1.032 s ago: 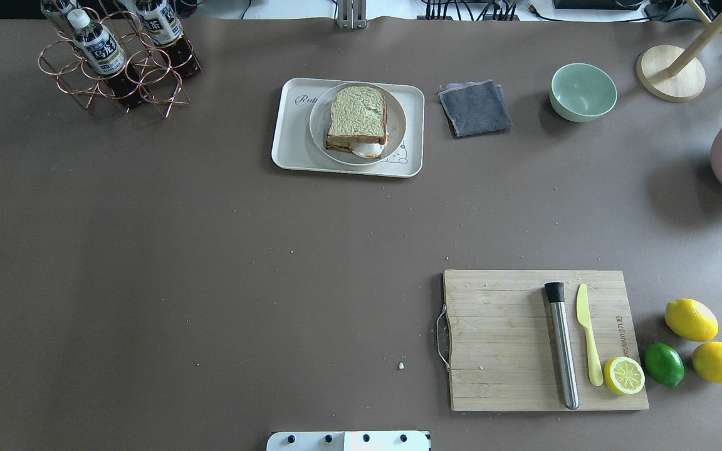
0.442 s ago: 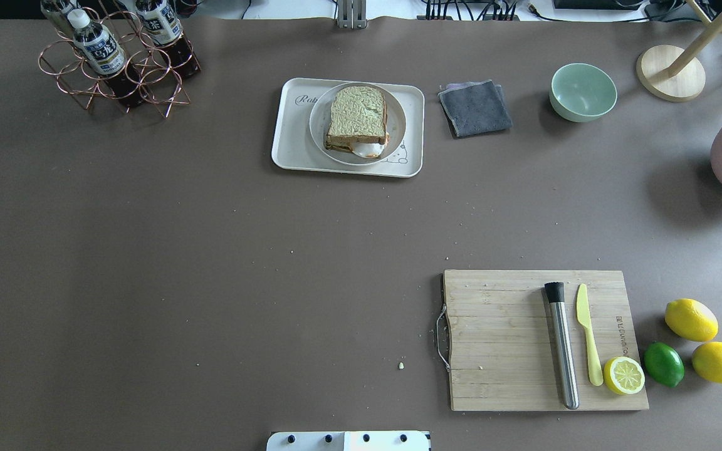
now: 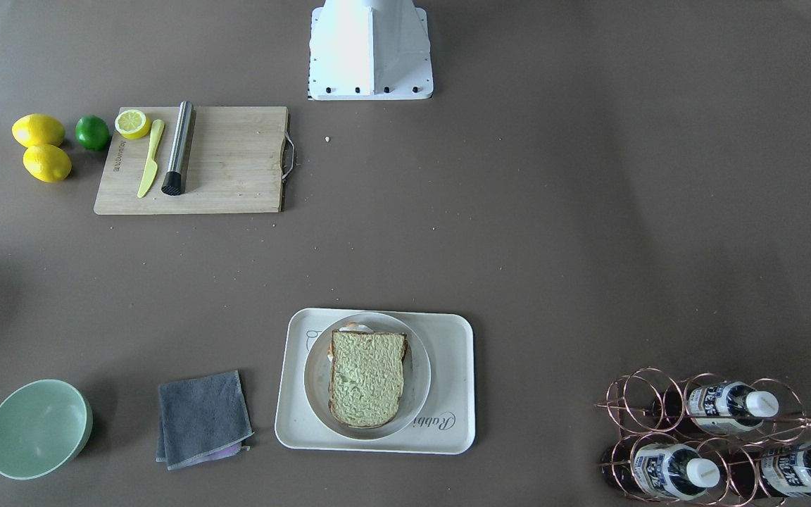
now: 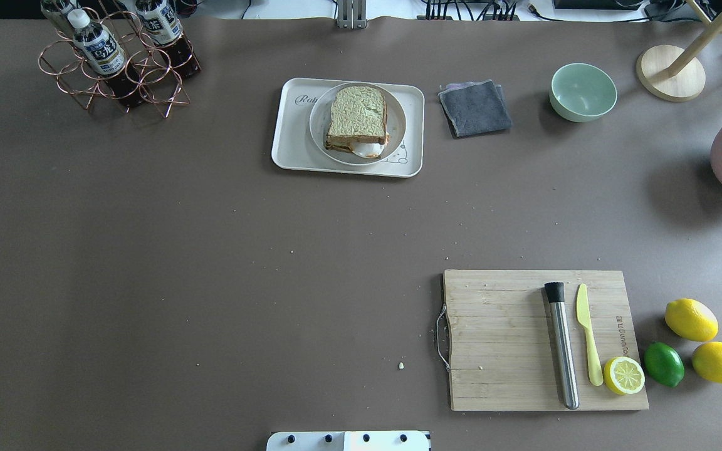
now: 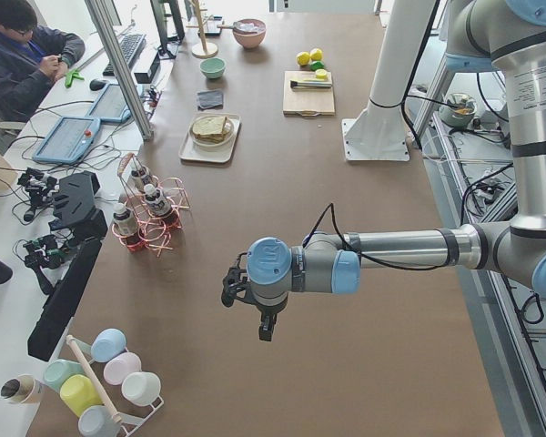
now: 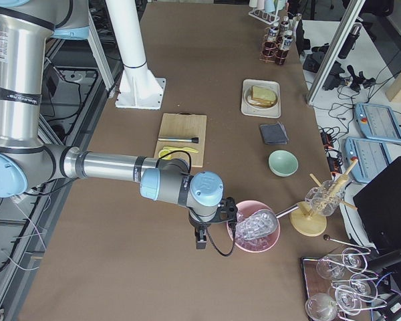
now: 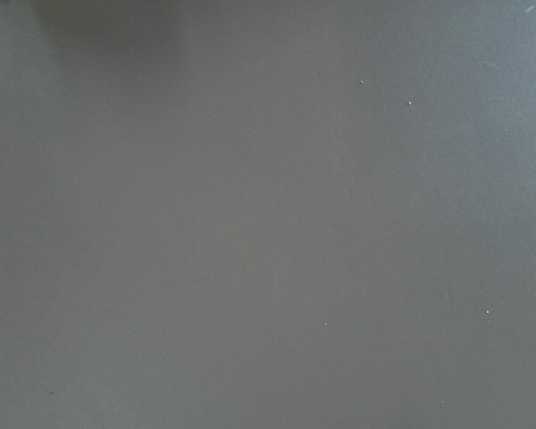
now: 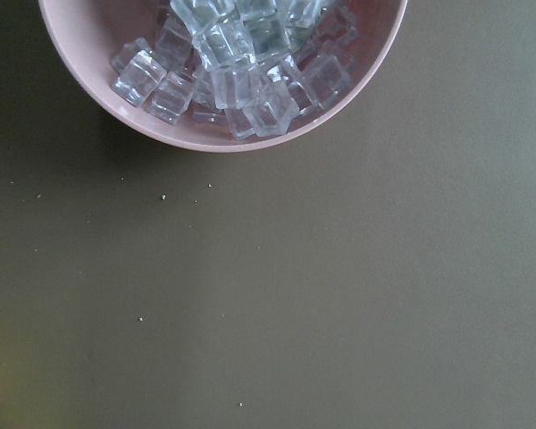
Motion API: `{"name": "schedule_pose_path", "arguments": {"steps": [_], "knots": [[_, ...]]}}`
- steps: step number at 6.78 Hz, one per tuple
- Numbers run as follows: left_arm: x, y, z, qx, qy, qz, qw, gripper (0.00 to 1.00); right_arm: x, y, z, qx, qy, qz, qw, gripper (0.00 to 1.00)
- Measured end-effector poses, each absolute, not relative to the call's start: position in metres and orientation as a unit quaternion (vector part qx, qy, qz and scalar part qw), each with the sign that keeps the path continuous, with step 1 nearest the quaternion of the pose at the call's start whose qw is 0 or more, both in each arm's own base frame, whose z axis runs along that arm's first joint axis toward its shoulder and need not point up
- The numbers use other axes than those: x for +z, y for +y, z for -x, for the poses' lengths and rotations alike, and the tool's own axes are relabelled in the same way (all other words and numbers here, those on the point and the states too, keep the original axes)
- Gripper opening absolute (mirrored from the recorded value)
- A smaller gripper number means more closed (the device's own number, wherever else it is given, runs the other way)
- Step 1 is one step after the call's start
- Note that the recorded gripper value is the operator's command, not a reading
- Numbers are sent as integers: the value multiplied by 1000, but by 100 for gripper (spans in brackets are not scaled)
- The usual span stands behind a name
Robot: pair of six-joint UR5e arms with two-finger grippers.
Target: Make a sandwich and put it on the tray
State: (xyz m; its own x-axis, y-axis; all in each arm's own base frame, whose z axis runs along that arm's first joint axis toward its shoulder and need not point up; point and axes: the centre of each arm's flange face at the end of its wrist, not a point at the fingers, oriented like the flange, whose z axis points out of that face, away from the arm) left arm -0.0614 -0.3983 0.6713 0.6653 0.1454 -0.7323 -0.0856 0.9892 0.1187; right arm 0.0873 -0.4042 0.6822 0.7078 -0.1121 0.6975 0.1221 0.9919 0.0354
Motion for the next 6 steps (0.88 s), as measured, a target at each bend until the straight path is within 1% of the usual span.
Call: {"name": "schedule_pose_path", "arguments": {"steps": [6], "knots": [[670, -398, 61, 64, 404, -38, 912, 98, 686, -401, -87, -61, -377, 11, 924, 100]]}}
